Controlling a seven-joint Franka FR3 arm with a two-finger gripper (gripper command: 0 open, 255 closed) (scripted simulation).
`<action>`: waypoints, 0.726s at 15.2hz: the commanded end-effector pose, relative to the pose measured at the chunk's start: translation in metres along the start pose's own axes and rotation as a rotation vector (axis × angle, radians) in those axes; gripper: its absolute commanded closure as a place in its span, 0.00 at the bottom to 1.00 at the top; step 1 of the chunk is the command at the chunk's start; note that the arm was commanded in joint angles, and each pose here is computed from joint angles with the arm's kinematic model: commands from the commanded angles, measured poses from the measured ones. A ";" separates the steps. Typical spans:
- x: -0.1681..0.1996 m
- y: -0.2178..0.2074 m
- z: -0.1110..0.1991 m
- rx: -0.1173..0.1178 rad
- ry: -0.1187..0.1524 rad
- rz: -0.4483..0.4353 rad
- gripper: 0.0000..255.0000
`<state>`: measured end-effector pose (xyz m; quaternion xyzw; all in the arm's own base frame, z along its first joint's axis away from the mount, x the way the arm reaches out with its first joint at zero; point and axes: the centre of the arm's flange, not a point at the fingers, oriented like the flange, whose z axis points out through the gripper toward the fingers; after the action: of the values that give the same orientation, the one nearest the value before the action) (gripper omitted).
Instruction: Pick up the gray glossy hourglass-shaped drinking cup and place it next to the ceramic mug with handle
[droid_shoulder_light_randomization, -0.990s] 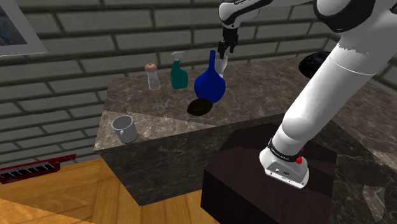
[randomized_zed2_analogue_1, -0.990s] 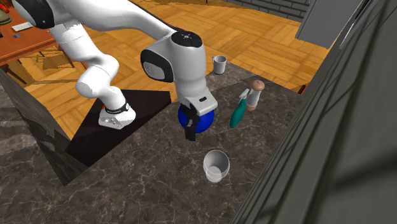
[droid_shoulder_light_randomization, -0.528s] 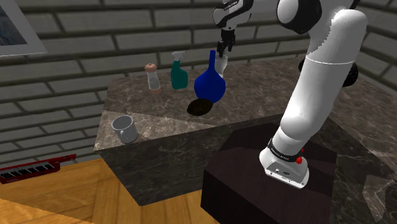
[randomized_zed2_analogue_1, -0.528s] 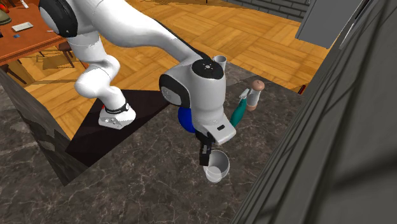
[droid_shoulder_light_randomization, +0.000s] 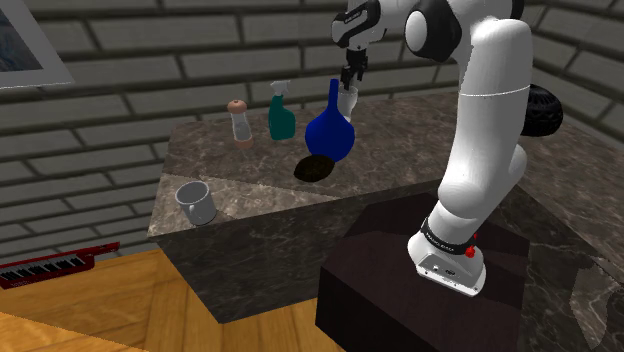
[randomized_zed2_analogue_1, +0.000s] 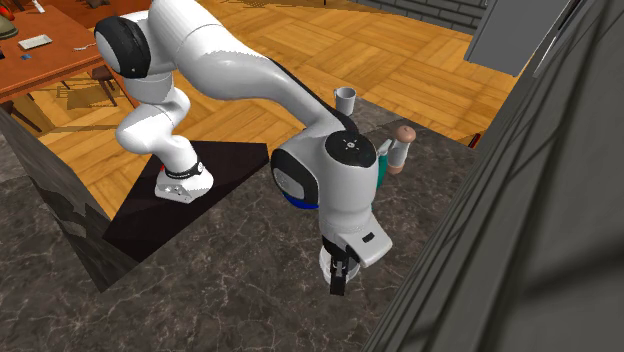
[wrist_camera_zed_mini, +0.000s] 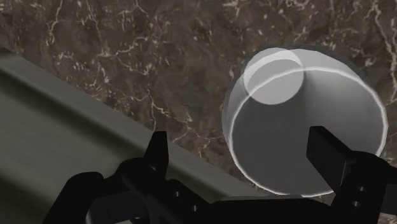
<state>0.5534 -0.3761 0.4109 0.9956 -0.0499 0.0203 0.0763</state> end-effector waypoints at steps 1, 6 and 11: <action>0.001 0.001 0.011 -0.001 0.000 0.000 0.00; 0.001 0.001 0.030 -0.001 0.000 0.000 0.00; 0.001 0.001 0.030 -0.001 0.000 0.000 0.00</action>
<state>0.5552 -0.3815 0.3813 0.9956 -0.0498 0.0205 0.0765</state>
